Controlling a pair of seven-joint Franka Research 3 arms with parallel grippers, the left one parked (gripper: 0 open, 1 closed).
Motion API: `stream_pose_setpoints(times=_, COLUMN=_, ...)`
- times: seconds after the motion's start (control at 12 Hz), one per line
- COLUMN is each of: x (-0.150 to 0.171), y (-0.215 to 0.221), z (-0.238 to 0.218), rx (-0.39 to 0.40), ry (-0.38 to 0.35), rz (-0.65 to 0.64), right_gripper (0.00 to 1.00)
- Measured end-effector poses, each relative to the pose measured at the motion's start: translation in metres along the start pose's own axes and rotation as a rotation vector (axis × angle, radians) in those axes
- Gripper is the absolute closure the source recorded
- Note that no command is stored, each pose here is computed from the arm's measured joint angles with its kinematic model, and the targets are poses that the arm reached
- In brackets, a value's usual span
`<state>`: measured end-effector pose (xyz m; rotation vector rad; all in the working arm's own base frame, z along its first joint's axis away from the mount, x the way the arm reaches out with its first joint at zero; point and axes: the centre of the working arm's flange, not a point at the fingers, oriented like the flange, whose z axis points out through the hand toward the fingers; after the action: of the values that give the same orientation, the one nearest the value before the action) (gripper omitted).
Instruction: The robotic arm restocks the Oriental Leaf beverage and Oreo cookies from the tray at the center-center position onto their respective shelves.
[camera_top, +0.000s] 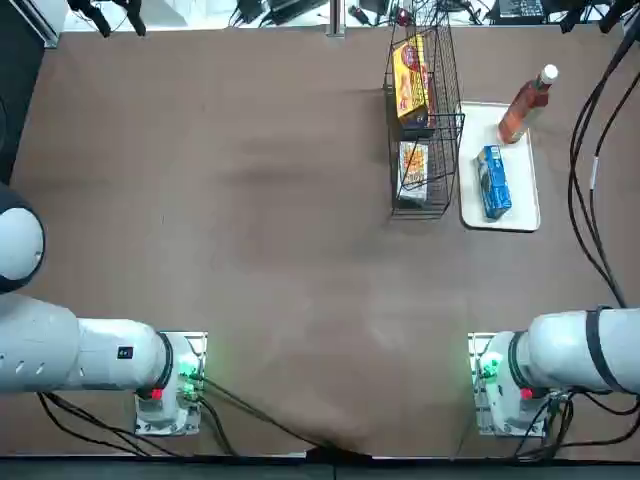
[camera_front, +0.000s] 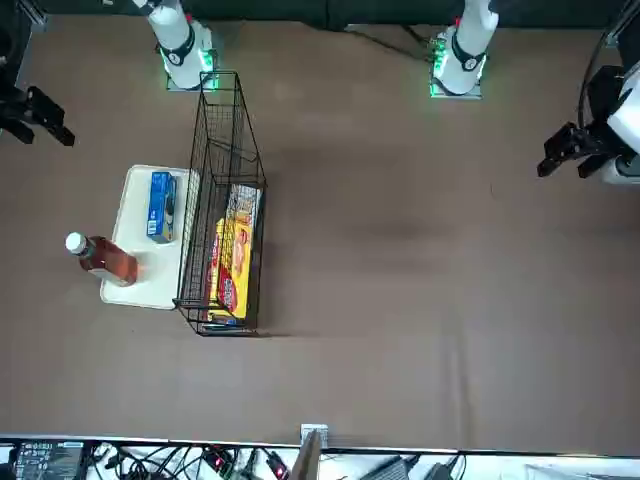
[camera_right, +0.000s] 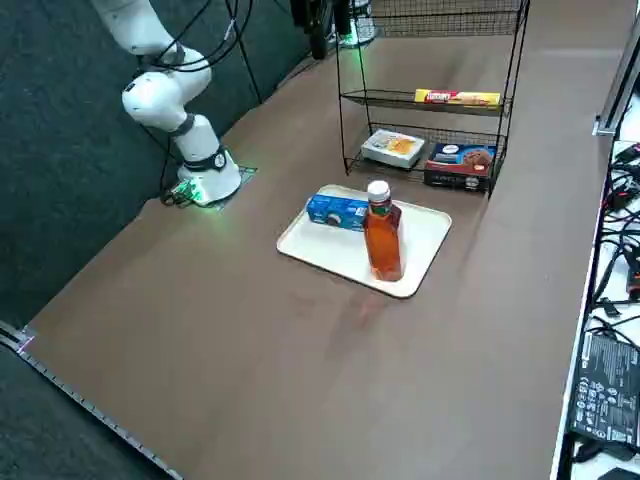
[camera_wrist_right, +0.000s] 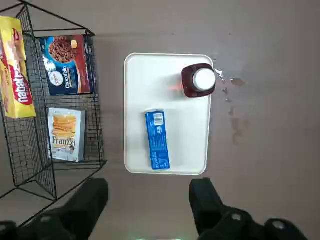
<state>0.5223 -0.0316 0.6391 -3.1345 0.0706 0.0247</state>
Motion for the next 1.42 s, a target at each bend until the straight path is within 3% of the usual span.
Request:
stream_pose_setpoints(times=0.58, x=0.002, y=0.004, z=0.003, rx=0.001, ry=-0.010, rz=0.006, right_gripper=0.00)
stream_pose_setpoints(times=1.08, x=0.018, y=0.012, z=0.026, rx=0.000, ry=-0.040, rz=0.020, right_gripper=0.00)
stream_pose_setpoints(times=1.42, x=0.031, y=0.014, z=0.037, rx=0.000, ry=-0.023, rz=0.022, right_gripper=0.00)
